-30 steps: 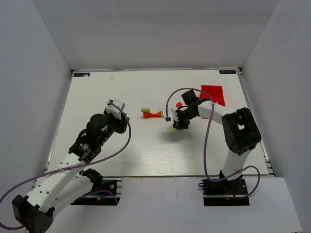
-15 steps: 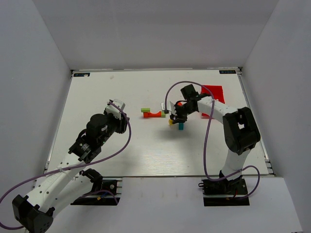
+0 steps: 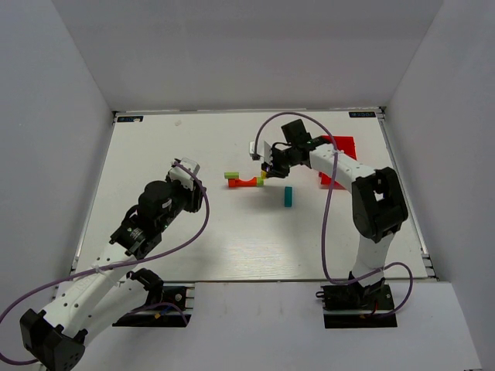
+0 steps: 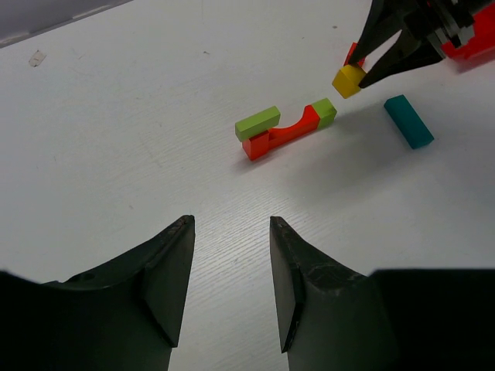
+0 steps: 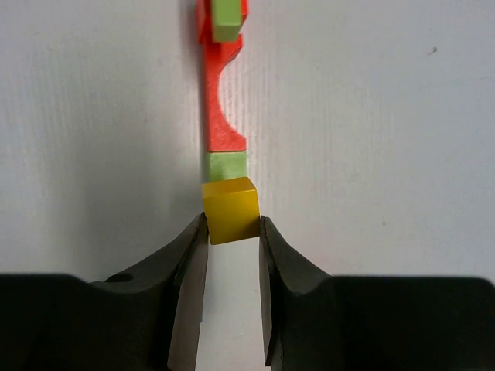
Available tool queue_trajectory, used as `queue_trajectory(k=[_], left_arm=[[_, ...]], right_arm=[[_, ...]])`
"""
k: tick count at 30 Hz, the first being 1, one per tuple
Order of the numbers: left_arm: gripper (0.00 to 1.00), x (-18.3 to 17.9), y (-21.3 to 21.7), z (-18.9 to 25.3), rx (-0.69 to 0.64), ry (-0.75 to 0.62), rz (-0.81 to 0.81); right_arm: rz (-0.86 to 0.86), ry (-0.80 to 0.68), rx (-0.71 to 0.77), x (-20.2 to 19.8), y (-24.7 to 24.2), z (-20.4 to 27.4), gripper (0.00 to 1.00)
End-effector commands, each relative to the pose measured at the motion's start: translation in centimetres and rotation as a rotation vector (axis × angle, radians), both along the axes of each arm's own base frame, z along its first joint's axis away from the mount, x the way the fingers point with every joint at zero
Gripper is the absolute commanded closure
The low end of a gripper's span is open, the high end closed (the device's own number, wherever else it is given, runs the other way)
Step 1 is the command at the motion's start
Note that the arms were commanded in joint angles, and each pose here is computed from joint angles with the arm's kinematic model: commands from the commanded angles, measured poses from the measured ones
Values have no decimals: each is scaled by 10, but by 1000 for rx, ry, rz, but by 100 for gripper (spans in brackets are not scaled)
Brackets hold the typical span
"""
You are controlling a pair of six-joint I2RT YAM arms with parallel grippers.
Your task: Build the wood block tower
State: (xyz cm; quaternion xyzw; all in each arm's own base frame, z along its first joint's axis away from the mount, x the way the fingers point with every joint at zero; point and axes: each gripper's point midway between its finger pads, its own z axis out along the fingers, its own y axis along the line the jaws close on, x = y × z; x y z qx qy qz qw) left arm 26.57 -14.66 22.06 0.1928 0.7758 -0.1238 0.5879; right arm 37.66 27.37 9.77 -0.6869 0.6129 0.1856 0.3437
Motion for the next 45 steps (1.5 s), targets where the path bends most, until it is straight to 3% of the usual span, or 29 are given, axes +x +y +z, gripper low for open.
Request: queue_trajectory(k=[1,24,45], left_arm=[[46,0,0,5,-8,-10,-1],[46,0,0,5,-8,-10,-1],[46,0,0,5,-8,-10,-1]], right_arm=[[-24,14,-11,11,10,6,93],[-36,26,-121,19,28,-21,89],[-69,31,-121,22,28,-24,88]])
